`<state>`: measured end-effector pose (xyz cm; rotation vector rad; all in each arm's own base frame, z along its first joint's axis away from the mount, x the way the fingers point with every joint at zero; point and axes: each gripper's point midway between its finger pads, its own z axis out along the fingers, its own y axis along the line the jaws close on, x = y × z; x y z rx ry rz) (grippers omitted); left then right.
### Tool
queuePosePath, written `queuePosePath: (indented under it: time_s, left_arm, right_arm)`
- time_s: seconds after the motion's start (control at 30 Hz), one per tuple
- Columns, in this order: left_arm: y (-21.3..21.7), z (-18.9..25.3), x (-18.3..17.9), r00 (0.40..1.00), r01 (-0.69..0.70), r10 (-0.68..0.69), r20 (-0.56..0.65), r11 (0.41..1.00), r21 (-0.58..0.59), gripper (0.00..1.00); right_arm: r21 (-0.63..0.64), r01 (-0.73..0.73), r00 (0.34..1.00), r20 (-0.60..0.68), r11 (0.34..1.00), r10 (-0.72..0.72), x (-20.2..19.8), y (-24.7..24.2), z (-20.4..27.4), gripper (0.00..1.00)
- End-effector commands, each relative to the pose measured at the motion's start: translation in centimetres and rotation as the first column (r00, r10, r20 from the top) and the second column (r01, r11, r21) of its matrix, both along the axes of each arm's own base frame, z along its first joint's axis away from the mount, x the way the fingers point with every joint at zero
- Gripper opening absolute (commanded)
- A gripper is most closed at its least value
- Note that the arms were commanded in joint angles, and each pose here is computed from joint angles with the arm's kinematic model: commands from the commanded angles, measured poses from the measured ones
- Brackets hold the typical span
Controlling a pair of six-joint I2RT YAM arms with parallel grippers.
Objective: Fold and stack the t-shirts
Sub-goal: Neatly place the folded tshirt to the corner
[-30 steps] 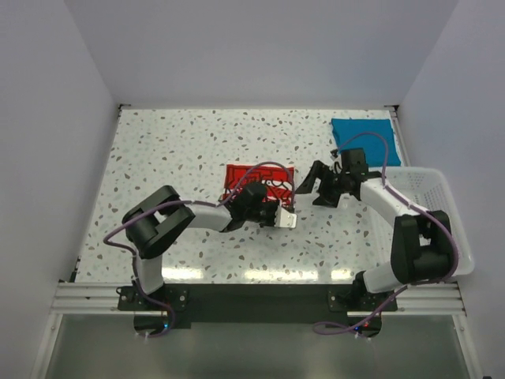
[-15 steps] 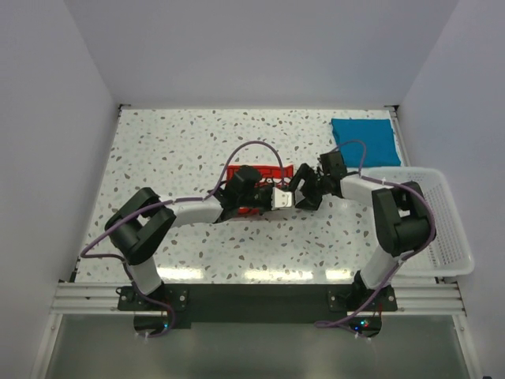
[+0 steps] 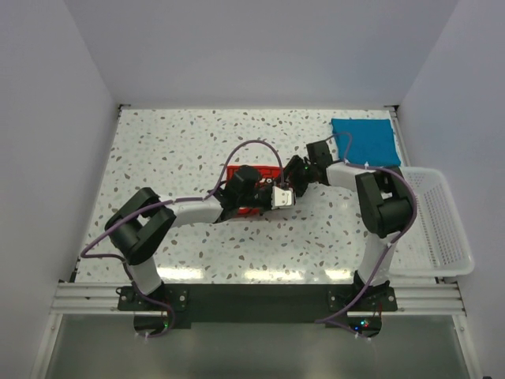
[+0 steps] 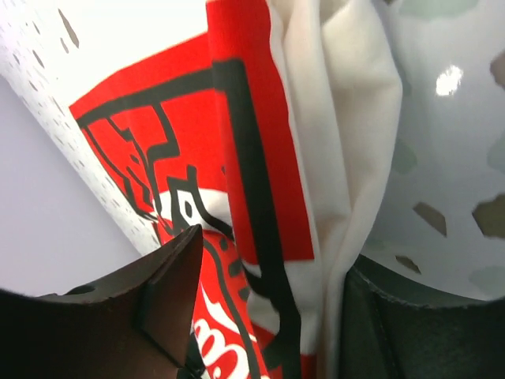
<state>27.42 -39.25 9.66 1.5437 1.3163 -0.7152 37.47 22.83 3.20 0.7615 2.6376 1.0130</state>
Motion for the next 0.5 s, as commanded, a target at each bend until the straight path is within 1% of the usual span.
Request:
queuePosePath:
  time_s: [0.0, 0.07, 0.1, 0.13, 0.17, 0.2, 0.23, 0.27, 0.3, 0.33, 0.37, 0.4, 0.43, 0.47]
  left_arm:
    - [-0.9, 3.2, 0.2, 0.999, 0.013, -0.01, 0.033, 0.997, -0.077, 0.0]
    - [-0.9, 3.2, 0.3, 1.0, 0.01, -0.008, 0.028, 0.997, -0.075, 0.0]
    - [-1.0, 3.2, 0.3, 1.0, 0.006, -0.004, 0.023, 0.997, -0.071, 0.0]
    - [-0.9, 3.1, 0.4, 1.0, -0.002, 0.003, 0.014, 0.998, -0.064, 0.14]
    - [-0.8, 3.2, 0.6, 1.0, -0.013, 0.013, 0.004, 0.999, -0.049, 0.24]
    - [-0.6, 3.5, 1.1, 0.999, -0.045, 0.044, -0.007, 0.998, -0.043, 0.32]
    - [-0.4, 4.0, 1.3, 0.998, -0.064, 0.063, -0.014, 0.997, -0.044, 0.44]
    - [0.2, 3.9, 1.8, 0.992, -0.112, 0.11, -0.068, 0.993, -0.037, 0.51]
    - [0.6, 4.6, 2.1, 0.986, -0.142, 0.138, -0.095, 0.989, -0.047, 0.57]
    - [0.7, 5.4, 2.6, 0.981, -0.158, 0.151, -0.118, 0.986, -0.057, 0.69]
    - [1.4, 4.8, 2.6, 0.97, -0.179, 0.173, -0.173, 0.984, -0.019, 0.74]
    - [1.5, 5.0, 2.5, 0.957, -0.197, 0.19, -0.217, 0.98, -0.012, 0.78]
    - [1.7, 5.0, 2.6, 0.949, -0.209, 0.202, -0.24, 0.978, -0.002, 0.92]
    - [2.1, 4.8, 2.5, 0.94, -0.215, 0.213, -0.265, 0.976, 0.019, 1.0]
  right_arm:
    - [-0.038, 0.036, 0.999, 0.018, 0.999, -0.036, 1.7, -0.2, -0.5, 0.58]
    - [-0.053, 0.029, 0.999, 0.032, 0.998, -0.027, 2.4, -0.3, -0.5, 0.42]
    - [-0.094, 0.014, 0.998, 0.059, 0.996, -0.008, 2.9, -0.7, -0.6, 0.33]
    - [-0.107, 0.0, 0.996, 0.087, 0.994, 0.009, 3.6, -0.6, 0.2, 0.24]
    - [-0.125, -0.024, 0.993, 0.111, 0.992, 0.038, 4.1, -0.7, 0.6, 0.1]
    - [-0.187, -0.05, 0.986, 0.146, 0.981, 0.078, 4.6, -1.2, 0.8, 0.05]
    - [-0.219, -0.063, 0.984, 0.15, 0.974, 0.098, 5.2, -1.5, 1.9, 0.0]
    - [-0.249, -0.081, 0.978, 0.165, 0.965, 0.125, 5.6, -1.7, 2.4, 0.0]
    - [-0.329, -0.103, 0.966, 0.191, 0.939, 0.173, 6.3, -2.7, 2.5, 0.0]
    - [-0.366, -0.117, 0.96, 0.196, 0.923, 0.199, 6.9, -3.0, 3.7, 0.0]
    - [-0.392, -0.139, 0.949, 0.209, 0.91, 0.235, 7.3, -3.2, 4.2, 0.0]
    - [-0.451, -0.189, 0.927, 0.212, 0.873, 0.31, 7.5, -3.7, 4.0, 0.0]
    - [-0.493, -0.175, 0.917, 0.234, 0.852, 0.324, 8.7, -4.3, 5.2, 0.0]
    - [-0.51, -0.212, 0.911, 0.206, 0.834, 0.358, 8.3, -4.8, 5.3, 0.0]
